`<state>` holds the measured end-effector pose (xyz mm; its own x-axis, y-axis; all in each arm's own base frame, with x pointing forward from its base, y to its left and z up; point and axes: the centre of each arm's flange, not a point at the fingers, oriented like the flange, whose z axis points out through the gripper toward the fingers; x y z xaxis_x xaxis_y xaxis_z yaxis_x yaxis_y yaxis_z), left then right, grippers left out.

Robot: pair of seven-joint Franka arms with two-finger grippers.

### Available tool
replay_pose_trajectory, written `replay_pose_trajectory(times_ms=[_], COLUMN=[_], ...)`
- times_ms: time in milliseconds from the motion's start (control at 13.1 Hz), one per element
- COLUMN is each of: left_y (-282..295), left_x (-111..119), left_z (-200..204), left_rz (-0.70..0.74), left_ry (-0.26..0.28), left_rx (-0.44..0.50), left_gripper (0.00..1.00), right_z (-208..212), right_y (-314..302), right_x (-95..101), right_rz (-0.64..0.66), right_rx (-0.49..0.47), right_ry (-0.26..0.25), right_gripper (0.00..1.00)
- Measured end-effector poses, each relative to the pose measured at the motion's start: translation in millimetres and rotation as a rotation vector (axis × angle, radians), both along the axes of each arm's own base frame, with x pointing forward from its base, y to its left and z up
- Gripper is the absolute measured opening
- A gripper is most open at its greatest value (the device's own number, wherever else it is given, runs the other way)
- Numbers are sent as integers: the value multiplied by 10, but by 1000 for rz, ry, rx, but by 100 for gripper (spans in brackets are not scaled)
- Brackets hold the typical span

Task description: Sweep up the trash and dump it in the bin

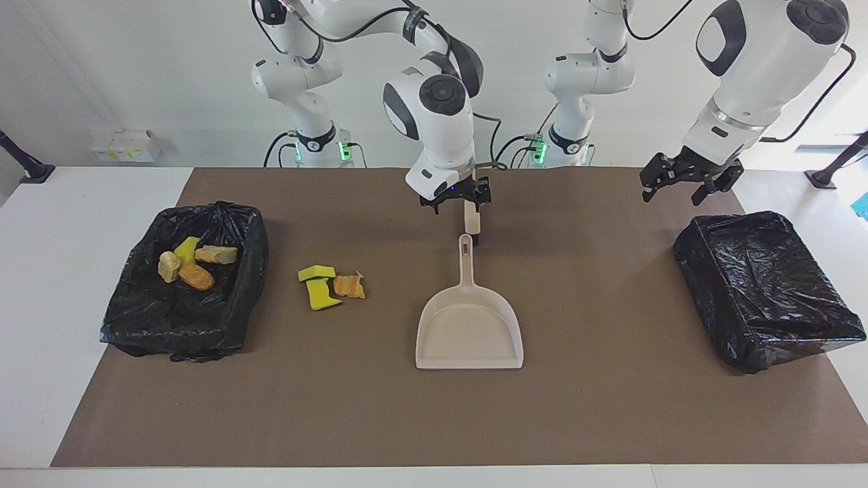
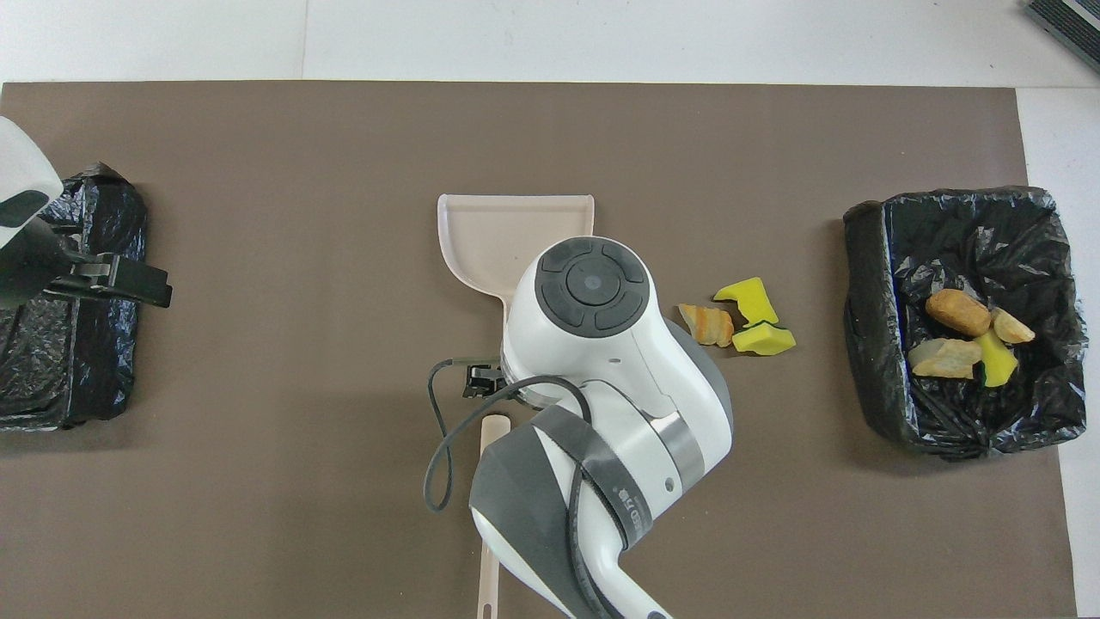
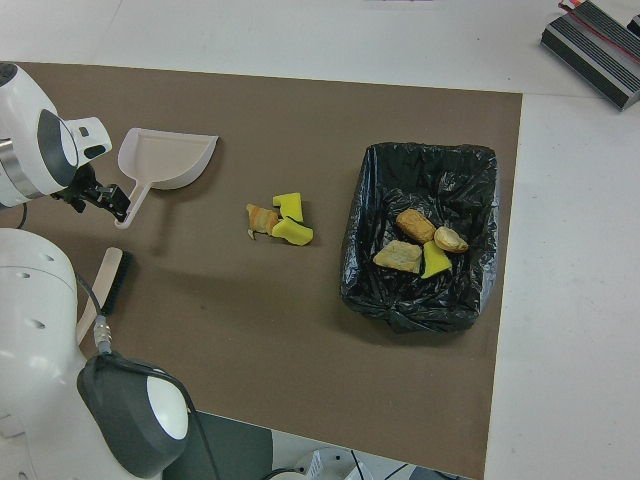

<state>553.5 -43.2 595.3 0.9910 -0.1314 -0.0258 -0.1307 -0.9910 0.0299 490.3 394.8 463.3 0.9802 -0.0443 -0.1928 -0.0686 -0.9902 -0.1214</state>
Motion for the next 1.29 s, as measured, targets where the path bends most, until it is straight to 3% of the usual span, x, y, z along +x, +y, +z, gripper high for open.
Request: replay_pose_trajectory(times_ms=[380,685,913,1065,1293], left_y=[0,0,-9,-11,10], left_x=[0,0,-1,-1,1], left_z=[0,0,1,1,1], left_rz=[0,0,-2,-2,2], left_ry=[0,0,0,0,0], left_rx=[0,0,0,0,0], left_gripper=[100,100,100,100,100], right_z=[-177,-453,-827,-1058,-1292], right_y=[341,437,588,579,496], right_x=[-639,-1274,-1703,-1858,-1936], right_rz=[-26,-12,-28,-26,-34], right_rx=[11,-20,-32,-41,-53], right_ry=[105,128,100,91,86], right_gripper=[93,93,93,93,90])
